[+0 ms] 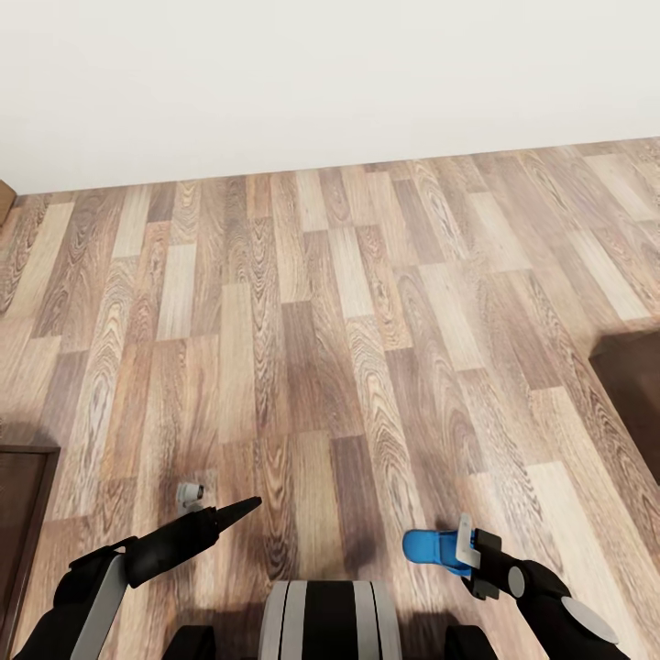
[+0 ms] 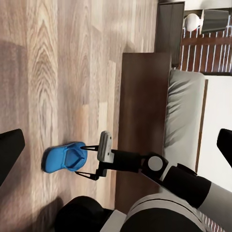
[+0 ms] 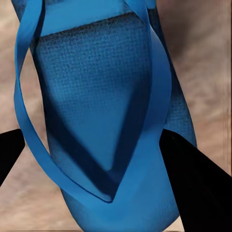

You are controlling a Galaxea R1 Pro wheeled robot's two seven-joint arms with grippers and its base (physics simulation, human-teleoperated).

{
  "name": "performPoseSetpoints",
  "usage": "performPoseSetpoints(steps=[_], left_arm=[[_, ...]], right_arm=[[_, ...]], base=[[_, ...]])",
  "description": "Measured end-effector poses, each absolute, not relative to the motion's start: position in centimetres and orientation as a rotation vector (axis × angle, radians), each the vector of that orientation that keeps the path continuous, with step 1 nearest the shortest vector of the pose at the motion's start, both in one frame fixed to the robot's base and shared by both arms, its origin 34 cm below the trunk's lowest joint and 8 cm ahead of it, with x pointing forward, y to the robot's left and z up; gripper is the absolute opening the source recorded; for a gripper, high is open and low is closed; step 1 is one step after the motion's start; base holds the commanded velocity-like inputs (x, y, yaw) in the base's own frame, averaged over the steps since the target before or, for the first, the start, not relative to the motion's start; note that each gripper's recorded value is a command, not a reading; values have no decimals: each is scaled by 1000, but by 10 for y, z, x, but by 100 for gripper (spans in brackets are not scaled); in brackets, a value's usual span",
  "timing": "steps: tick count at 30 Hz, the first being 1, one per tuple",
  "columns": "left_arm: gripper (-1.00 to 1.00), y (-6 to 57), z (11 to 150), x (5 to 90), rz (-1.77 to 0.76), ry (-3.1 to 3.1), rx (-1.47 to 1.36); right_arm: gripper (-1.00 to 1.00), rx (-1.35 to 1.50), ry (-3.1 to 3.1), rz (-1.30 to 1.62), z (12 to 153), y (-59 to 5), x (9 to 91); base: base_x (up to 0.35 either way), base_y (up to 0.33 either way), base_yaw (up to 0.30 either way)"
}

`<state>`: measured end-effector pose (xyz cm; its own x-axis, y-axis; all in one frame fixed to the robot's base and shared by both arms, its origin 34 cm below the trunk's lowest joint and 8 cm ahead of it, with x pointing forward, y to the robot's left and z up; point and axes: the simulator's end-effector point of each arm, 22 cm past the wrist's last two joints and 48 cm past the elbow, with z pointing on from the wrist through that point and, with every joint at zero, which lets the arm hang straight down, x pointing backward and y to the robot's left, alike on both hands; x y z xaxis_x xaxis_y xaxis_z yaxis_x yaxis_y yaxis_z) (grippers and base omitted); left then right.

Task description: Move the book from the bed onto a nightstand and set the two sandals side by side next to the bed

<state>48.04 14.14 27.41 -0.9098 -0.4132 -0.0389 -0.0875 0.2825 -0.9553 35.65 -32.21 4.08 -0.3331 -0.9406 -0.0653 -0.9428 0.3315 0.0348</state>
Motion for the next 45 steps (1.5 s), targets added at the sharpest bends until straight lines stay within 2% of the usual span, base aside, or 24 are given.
performPoseSetpoints(steps=[18, 21, 24, 28, 32, 40, 45], left_arm=[[100, 141, 306, 495, -1657, 2223, -390], [100, 141, 310, 496, -1656, 2217, -383], [100, 141, 308, 493, -1660, 2223, -399], [100, 142, 311, 494, -1650, 2215, -390], [100, 143, 311, 494, -1631, 2204, -380], [100, 143, 317, 496, -1605, 2193, -342], [100, 141, 319, 493, -1586, 2217, -299]], right_arm=[[-100, -1748, 2499, 34, 65, -326, 390], [-100, -1555, 2544, -18, 78, -337, 420], [-100, -1183, 2606, -16, 101, -350, 460], [-100, -581, 2685, 334, 128, -323, 478], [-100, -109, 2702, 748, 159, -286, 480], [-100, 20, 2567, 1258, 221, -241, 471], [-100, 100, 2535, 1322, 230, -243, 466]], base=[[0, 0, 0], [0, 0, 0], [0, 0, 0], [0, 0, 0], [0, 0, 0], [0, 0, 0], [0, 0, 0]])
